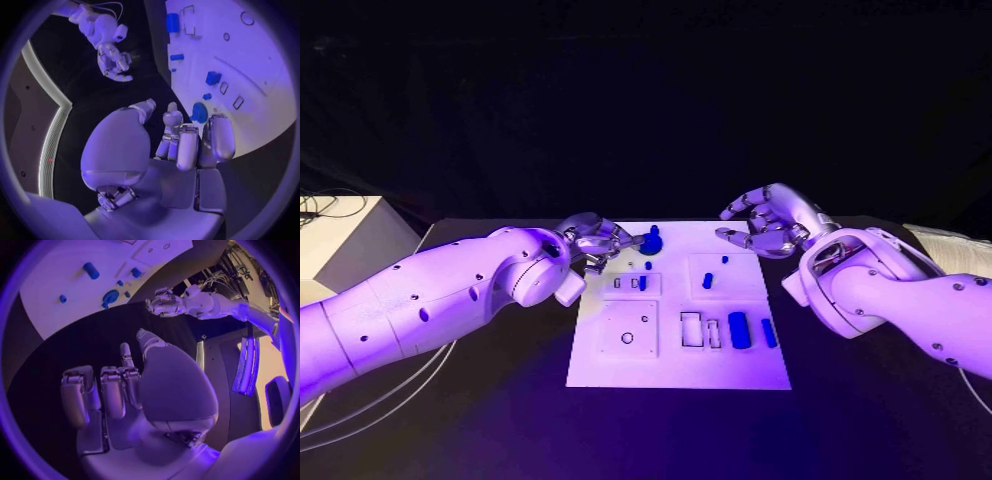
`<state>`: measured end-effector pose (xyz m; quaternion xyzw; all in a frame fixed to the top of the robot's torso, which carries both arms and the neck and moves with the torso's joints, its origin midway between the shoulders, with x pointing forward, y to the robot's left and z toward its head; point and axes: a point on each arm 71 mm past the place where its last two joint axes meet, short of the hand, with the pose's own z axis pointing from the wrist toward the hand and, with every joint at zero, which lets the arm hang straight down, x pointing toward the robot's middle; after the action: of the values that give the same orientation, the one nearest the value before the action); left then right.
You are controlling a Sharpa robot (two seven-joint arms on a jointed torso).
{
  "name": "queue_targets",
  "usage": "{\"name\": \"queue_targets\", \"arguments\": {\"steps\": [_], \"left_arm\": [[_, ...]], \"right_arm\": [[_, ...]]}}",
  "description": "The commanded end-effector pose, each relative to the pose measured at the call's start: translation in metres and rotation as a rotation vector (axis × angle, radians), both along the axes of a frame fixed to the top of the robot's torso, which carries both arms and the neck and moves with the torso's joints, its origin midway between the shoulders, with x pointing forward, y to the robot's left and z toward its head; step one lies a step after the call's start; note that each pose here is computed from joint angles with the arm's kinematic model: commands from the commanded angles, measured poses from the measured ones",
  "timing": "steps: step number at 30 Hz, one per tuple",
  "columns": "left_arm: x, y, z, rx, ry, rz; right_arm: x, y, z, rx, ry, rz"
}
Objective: Assemble the parts on the task board
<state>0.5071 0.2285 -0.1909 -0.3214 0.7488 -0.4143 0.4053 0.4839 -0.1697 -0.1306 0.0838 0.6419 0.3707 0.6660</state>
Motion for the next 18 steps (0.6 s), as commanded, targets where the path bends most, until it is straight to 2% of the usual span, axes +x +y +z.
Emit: {"name": "queue_targets", "arguments": {"steps": [1,7,12,18], "left_arm": [[0.0001,-0.004,-0.0076,0.293,0.126,-0.115],[0.0128,-0.009,0.0026,0.420,0.122,-0.149],[0.0219,-0.015,0.0085,0.495,0.120,-0.175],[0.0278,-0.020,0.0120,0.558,0.122,-0.207]], "right_arm": [[0.008,-0.014,0.001,0.079,0.088,-0.016],[0.023,-0.039,0.003,0.080,0.120,-0.106],[0.029,-0.049,0.003,0.076,0.133,-0.145],[0.032,-0.054,0.003,0.067,0.135,-0.166]]}}
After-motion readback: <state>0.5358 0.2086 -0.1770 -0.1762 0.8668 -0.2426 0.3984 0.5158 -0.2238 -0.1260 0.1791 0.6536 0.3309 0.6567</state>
